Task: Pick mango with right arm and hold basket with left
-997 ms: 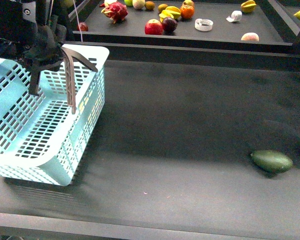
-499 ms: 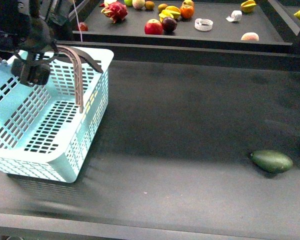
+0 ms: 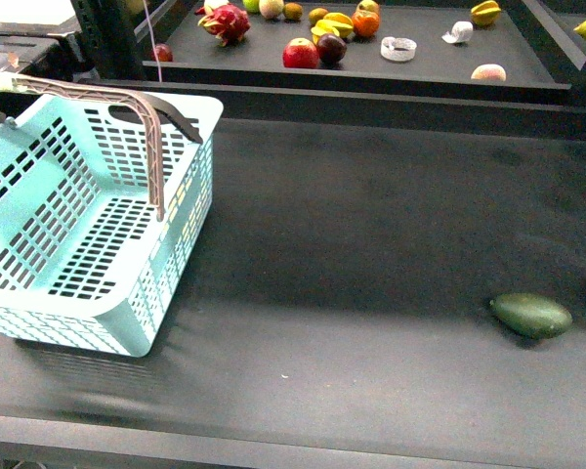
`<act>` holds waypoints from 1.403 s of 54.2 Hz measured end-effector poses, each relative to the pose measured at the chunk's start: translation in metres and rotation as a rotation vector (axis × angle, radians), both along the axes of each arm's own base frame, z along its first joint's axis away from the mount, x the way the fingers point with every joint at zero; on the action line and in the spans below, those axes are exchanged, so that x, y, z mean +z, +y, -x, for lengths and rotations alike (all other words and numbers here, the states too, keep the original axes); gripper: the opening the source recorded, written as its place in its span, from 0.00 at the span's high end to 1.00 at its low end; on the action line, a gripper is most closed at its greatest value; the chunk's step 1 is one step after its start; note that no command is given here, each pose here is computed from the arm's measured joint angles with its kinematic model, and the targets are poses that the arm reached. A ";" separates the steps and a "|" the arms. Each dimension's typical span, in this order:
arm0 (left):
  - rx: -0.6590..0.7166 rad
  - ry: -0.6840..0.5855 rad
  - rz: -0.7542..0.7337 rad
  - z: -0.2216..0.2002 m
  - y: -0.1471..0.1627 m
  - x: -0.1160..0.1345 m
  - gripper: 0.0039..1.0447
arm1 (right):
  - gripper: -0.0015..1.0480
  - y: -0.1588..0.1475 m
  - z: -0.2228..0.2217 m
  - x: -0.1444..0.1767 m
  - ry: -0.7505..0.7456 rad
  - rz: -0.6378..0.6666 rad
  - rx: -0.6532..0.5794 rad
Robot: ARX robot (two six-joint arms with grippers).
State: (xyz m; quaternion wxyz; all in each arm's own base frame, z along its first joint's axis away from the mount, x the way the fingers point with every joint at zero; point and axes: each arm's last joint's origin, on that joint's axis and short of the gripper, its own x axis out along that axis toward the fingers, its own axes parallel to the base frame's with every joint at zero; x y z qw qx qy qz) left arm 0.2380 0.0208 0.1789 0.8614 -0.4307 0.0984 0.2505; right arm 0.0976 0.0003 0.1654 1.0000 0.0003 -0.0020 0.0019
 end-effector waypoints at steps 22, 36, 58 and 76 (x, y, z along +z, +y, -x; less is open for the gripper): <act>0.095 -0.015 -0.161 0.071 0.021 0.023 0.08 | 0.08 0.000 0.000 0.000 0.000 0.000 0.000; -0.501 -0.244 -0.715 0.084 0.006 0.012 0.45 | 0.08 0.000 0.000 0.000 0.000 0.000 0.000; -0.503 -0.196 -0.890 0.108 -0.017 -0.003 0.98 | 0.08 0.000 0.000 0.000 0.000 0.000 0.000; -0.513 -0.230 -0.903 0.119 -0.021 -0.005 0.98 | 0.08 0.000 0.000 0.000 0.000 0.000 0.000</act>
